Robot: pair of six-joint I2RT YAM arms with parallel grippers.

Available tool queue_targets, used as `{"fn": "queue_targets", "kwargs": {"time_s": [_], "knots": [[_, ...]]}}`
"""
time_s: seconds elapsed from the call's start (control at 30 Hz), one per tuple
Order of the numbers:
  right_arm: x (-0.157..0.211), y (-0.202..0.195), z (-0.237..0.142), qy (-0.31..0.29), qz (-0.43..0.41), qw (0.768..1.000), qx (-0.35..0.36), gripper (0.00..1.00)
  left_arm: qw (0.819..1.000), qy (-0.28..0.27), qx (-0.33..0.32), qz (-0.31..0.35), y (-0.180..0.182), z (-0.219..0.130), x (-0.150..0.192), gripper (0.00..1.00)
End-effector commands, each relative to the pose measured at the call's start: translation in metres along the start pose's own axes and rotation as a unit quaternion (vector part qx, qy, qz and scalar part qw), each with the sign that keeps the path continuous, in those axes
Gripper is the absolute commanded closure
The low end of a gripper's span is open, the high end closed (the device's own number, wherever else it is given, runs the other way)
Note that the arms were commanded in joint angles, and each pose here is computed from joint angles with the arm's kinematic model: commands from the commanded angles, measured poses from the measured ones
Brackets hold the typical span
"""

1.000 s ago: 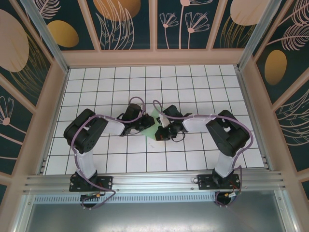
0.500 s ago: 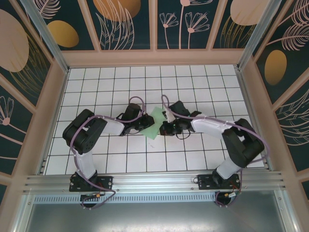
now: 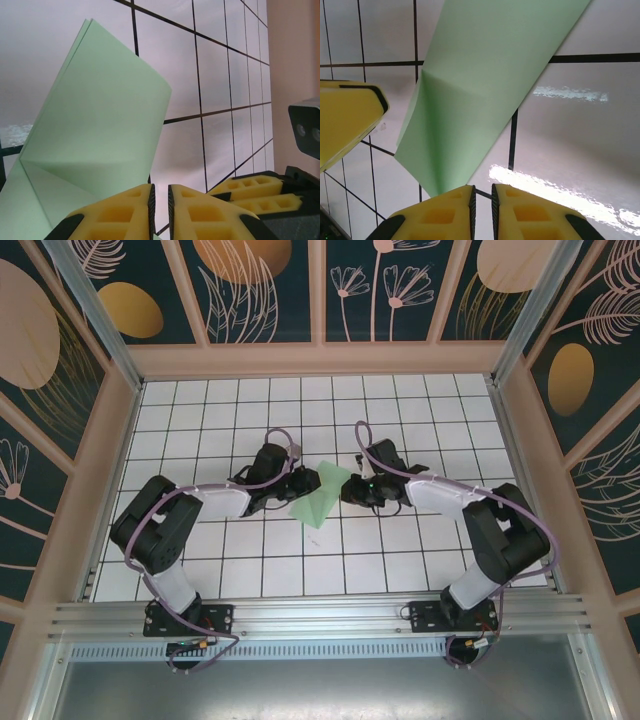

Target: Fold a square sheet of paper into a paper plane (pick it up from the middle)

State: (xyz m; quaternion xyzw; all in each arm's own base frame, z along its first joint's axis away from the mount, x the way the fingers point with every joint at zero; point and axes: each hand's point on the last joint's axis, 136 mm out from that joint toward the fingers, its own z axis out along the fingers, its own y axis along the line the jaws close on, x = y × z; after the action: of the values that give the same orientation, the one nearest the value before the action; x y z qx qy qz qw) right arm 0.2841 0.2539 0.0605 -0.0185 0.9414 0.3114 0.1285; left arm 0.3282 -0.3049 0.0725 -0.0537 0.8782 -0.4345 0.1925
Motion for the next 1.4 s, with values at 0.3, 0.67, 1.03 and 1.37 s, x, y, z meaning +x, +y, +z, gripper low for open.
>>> {"fn": "queue_targets", "kwargs": {"time_s": [0.3, 0.67, 1.03, 1.37], "knots": [[-0.013, 0.006, 0.008, -0.015, 0.021, 0.999, -0.019, 0.74, 0.999, -0.043, -0.002, -0.004, -0.004, -0.031, -0.001, 0.77], [-0.015, 0.020, 0.000, -0.029, 0.018, 0.998, -0.052, 0.84, 0.999, 0.039, -0.002, -0.025, 0.012, 0.003, 0.038, 0.93], [0.017, 0.036, 0.006, 0.011, 0.007, 0.997, -0.075, 0.97, 0.997, 0.039, -0.039, -0.046, 0.040, 0.019, 0.043, 0.93], [0.039, 0.049, 0.036, 0.063, -0.003, 0.995, -0.081, 1.00, 0.998, 0.029, -0.034, -0.044, 0.038, 0.016, 0.041, 0.90]]}}
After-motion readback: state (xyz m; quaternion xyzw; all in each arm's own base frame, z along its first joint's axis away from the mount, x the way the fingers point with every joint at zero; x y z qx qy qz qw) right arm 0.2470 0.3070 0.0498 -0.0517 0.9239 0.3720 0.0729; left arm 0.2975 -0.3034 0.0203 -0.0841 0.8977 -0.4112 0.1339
